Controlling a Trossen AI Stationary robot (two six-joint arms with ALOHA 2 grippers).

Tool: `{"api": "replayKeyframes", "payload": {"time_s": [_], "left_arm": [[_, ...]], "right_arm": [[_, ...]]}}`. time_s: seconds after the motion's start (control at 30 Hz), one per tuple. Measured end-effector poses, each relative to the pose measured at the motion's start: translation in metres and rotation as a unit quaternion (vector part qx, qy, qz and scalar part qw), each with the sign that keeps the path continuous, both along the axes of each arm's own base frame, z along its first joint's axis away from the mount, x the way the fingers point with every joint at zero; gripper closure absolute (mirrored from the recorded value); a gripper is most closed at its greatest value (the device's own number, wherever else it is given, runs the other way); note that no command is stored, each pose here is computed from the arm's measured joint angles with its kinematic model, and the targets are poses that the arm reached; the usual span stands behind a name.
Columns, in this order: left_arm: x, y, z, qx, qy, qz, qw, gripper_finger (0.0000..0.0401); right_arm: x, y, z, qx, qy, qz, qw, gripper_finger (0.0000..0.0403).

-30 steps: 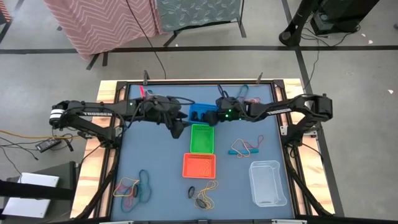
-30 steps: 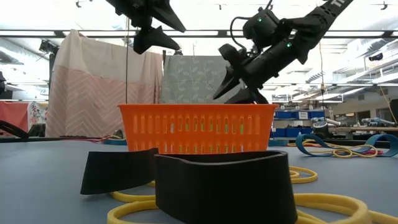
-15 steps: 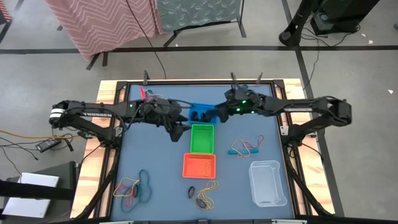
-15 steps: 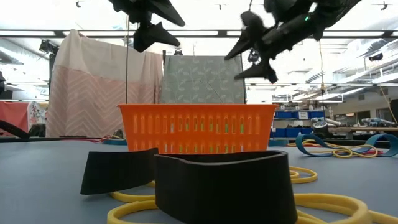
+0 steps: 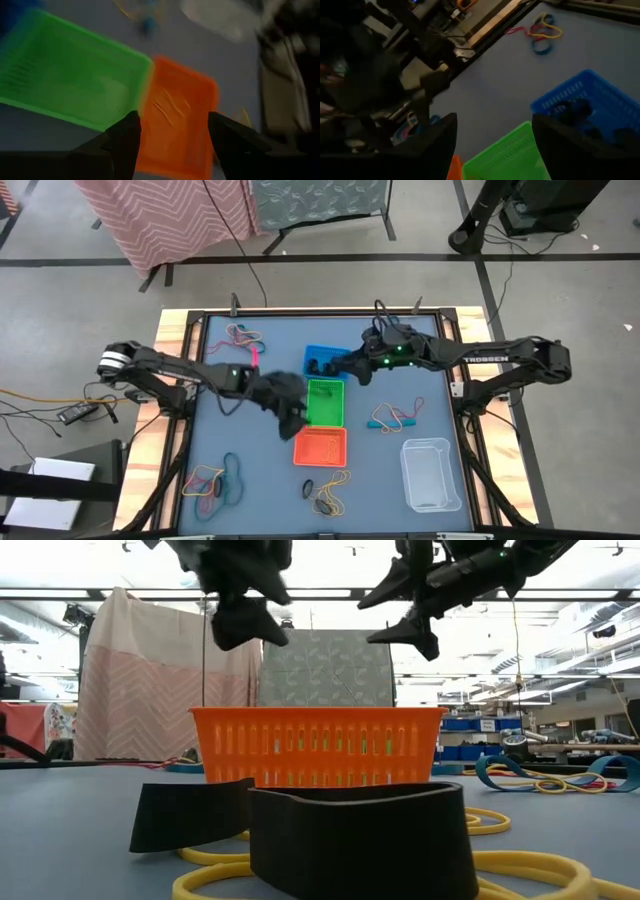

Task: Sort rubber bands into baskets
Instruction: Put the black rubber band into the blue bin

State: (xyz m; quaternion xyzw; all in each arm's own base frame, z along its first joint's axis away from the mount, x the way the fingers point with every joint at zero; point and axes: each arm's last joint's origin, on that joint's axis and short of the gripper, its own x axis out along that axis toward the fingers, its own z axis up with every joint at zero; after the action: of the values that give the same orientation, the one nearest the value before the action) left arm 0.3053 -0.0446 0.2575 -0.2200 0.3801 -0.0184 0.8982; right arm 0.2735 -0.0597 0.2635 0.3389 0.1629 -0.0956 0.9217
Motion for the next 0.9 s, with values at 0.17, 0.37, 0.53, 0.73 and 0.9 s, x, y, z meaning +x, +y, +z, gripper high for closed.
{"api": "replayKeyframes", "payload": {"time_s": [0.17, 0.37, 0.53, 0.73, 0.9], "left_arm": [[-0.002, -0.051, -0.022, 0.055, 0.028, -0.123, 0.99, 0.0169], [0.004, -0.097, -0.053, 0.118, 0.019, -0.227, 0.966, 0.0169], [0.019, -0.115, -0.056, 0.111, -0.001, -0.225, 0.968, 0.0169], [0.033, -0.136, -0.07, 0.082, 0.027, -0.209, 0.974, 0.0169], [0.038, -0.155, -0.074, 0.021, 0.069, -0.146, 0.987, 0.0169]], "right_arm": [[-0.007, 0.007, 0.007, 0.007, -0.004, 0.027, 1.0, 0.0135], [-0.016, 0.007, 0.008, 0.01, 0.021, 0.018, 1.0, 0.0136], [-0.02, 0.008, 0.005, 0.003, 0.047, 0.023, 0.999, 0.0137], [-0.023, 0.009, 0.0, -0.005, 0.076, 0.03, 0.997, 0.0137], [-0.025, 0.009, -0.003, -0.023, 0.095, 0.041, 0.994, 0.0137]]}}
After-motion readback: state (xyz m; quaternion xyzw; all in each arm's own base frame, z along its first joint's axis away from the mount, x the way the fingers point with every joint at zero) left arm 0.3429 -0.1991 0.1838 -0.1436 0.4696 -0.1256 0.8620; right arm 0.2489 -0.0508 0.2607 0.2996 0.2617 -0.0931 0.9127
